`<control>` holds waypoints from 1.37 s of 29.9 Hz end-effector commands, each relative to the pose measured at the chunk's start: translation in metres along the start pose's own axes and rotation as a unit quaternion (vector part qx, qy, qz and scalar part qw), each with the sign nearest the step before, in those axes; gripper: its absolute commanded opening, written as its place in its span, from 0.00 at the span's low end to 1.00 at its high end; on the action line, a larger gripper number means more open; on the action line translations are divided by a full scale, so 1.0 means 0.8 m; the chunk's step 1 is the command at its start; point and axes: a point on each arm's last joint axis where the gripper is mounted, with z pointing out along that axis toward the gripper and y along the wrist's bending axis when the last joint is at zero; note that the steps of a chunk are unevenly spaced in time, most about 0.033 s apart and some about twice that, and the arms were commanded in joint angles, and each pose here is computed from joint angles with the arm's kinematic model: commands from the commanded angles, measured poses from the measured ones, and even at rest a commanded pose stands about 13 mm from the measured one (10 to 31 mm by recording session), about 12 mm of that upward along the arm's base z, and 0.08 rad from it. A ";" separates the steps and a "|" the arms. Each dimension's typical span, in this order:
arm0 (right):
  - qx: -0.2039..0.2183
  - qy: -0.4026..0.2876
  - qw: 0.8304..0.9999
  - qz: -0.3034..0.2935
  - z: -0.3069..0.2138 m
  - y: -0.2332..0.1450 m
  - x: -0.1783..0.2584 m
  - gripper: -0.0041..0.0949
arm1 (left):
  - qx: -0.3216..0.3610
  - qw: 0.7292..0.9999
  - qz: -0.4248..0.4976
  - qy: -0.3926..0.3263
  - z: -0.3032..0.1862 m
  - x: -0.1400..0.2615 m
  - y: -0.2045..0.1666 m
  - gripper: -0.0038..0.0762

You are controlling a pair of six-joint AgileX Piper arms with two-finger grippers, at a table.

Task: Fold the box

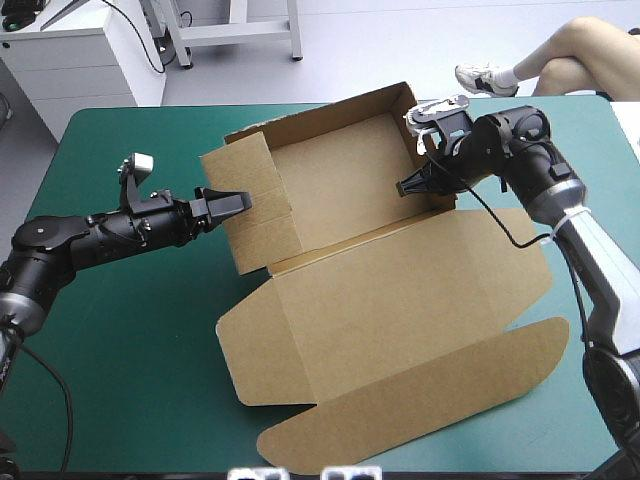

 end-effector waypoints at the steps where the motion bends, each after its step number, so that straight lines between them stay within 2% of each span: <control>1: 0.000 -0.061 0.998 0.002 -0.036 0.001 -0.012 0.03 | 0.041 0.999 0.002 -0.030 -0.009 -0.011 -0.027 0.83; 7: -0.001 -0.061 0.998 0.002 -0.036 0.001 -0.012 0.03 | 0.043 0.999 0.005 -0.032 -0.010 -0.012 -0.030 0.82; 10: -0.001 -0.061 0.998 0.004 -0.036 0.001 -0.012 0.03 | 0.013 1.000 0.024 -0.016 -0.013 -0.014 -0.036 0.82; 17: 0.001 -0.062 0.998 0.018 -0.036 0.001 -0.013 0.03 | -0.139 0.989 0.048 -0.024 -0.024 -0.032 -0.076 0.82; 21: -0.001 -0.063 0.998 0.026 -0.036 0.002 -0.013 0.03 | -0.185 0.982 0.010 -0.021 -0.016 -0.026 -0.083 0.82; 31: -0.013 -0.079 0.997 0.004 -0.037 0.024 -0.017 0.03 | -0.190 0.982 0.019 -0.012 0.012 -0.012 -0.095 0.82; 36: -0.008 -0.078 0.997 0.001 -0.037 0.023 -0.017 0.03 | -0.179 0.983 0.031 -0.033 0.000 -0.015 -0.107 0.82; 41: -0.003 -0.076 0.997 0.000 -0.037 0.022 -0.017 0.03 | -0.153 0.984 0.076 -0.058 -0.028 -0.026 -0.145 0.82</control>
